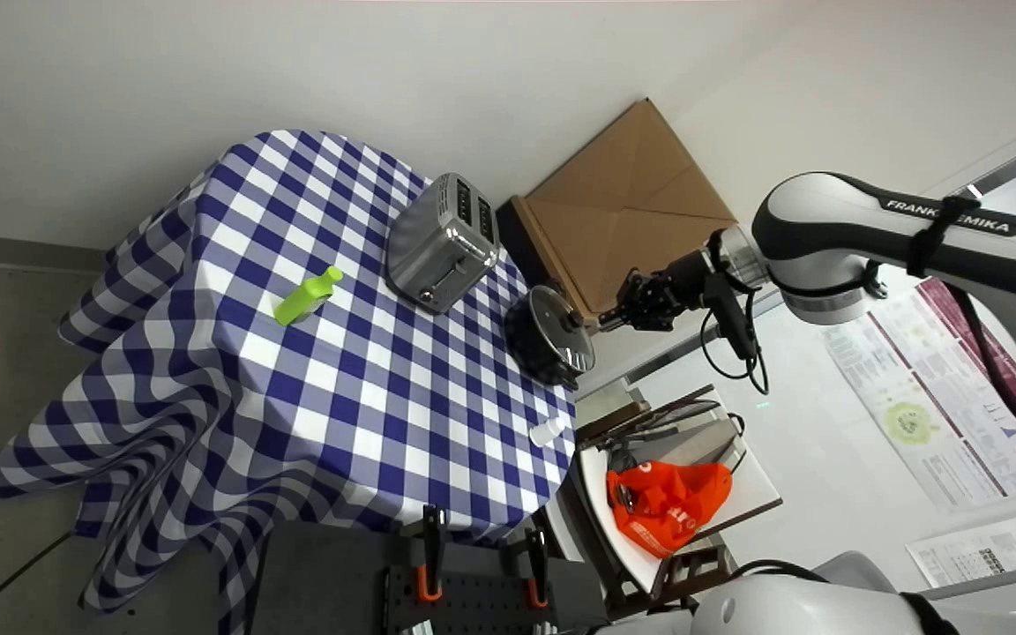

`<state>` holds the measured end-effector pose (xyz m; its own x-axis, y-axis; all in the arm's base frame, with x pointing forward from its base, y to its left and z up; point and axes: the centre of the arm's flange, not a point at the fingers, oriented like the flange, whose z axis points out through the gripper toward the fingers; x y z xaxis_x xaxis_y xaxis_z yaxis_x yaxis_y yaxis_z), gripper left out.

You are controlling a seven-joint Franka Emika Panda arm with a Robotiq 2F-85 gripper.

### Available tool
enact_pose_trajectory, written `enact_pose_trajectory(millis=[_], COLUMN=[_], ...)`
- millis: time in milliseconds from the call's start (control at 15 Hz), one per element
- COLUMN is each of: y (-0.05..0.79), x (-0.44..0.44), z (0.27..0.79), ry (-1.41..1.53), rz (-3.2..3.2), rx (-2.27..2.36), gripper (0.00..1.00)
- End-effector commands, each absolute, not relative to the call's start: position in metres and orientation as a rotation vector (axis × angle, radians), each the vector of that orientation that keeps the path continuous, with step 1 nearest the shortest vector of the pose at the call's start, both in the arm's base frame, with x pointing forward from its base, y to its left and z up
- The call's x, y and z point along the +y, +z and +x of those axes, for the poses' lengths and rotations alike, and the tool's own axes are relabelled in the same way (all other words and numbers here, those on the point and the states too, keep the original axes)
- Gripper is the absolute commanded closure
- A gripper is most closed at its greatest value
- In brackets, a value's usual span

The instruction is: Push the toaster lever up

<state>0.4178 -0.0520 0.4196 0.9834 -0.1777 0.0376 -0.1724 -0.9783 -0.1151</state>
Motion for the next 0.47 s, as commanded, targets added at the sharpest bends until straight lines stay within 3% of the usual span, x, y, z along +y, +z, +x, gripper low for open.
enact_pose_trajectory(millis=[0,400], y=[0.4209,0.4172], x=[-0.0529,-0.0515], z=[0.4158,0.4132], ry=[-0.076,-0.064], rz=[-3.016,-3.016], rx=[0.273,0.275], gripper=[0.99,0.99])
